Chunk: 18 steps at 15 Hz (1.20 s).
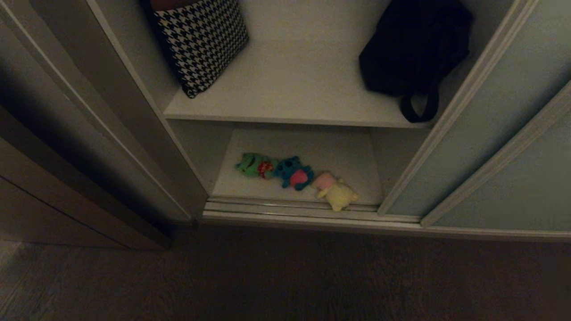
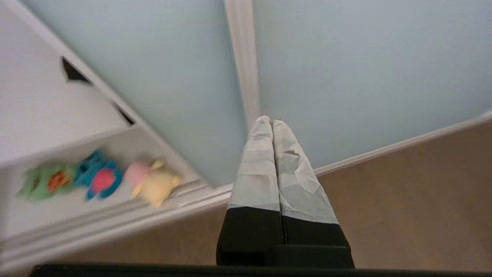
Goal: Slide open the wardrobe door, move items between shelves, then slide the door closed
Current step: Close the door
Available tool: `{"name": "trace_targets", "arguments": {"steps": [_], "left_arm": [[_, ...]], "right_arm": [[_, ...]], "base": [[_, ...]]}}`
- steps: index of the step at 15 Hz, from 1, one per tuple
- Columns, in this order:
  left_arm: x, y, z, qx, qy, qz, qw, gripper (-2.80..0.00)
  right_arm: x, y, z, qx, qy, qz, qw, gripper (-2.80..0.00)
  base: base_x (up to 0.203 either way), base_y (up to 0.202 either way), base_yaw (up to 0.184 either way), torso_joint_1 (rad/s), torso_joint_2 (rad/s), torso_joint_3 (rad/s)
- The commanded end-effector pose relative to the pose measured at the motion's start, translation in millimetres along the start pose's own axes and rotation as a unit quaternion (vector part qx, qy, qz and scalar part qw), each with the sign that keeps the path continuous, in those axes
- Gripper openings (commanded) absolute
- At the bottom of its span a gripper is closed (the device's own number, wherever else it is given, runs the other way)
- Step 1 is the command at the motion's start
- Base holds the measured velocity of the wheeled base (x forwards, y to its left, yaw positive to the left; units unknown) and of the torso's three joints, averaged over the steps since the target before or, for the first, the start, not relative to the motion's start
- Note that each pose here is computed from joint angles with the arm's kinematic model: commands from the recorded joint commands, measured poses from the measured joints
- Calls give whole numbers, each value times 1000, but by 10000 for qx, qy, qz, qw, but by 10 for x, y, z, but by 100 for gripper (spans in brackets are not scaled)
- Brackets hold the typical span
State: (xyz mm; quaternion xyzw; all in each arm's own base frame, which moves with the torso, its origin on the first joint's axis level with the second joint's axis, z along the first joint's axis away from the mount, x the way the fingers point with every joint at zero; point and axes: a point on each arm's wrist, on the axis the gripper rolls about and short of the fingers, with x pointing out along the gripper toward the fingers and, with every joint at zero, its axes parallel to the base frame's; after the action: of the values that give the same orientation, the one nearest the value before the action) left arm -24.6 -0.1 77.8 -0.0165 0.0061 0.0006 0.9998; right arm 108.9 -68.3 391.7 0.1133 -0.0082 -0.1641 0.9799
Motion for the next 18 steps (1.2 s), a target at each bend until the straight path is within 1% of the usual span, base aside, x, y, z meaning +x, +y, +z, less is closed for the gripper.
{"name": "trace_targets", "arguments": {"steps": [1,6,9,12,18], "left_arm": [[1,0,0,-4,8,3,10000,-280],[1,0,0,-4,8,3,10000,-280],[1,0,1,-4,1,2,10000,-280],[1,0,0,-4,8,3,10000,-280],[1,0,0,4,8,3,10000,-280]], "right_arm": [[219,-158,-124,110,255,89,9996,-280],[461,-269,-236,170,407,309,9986,-280],[686,-343,-296,203,498,450,9975,-280],[814,-328,-354,199,572,614,9963,-280],[976,-306,-427,203,752,754,9941,-280]], "base": [[0,0,0,0,0,0],[0,0,0,0,0,0],[0,0,0,0,0,0],[0,0,0,0,0,0],[0,0,0,0,0,0]]}}
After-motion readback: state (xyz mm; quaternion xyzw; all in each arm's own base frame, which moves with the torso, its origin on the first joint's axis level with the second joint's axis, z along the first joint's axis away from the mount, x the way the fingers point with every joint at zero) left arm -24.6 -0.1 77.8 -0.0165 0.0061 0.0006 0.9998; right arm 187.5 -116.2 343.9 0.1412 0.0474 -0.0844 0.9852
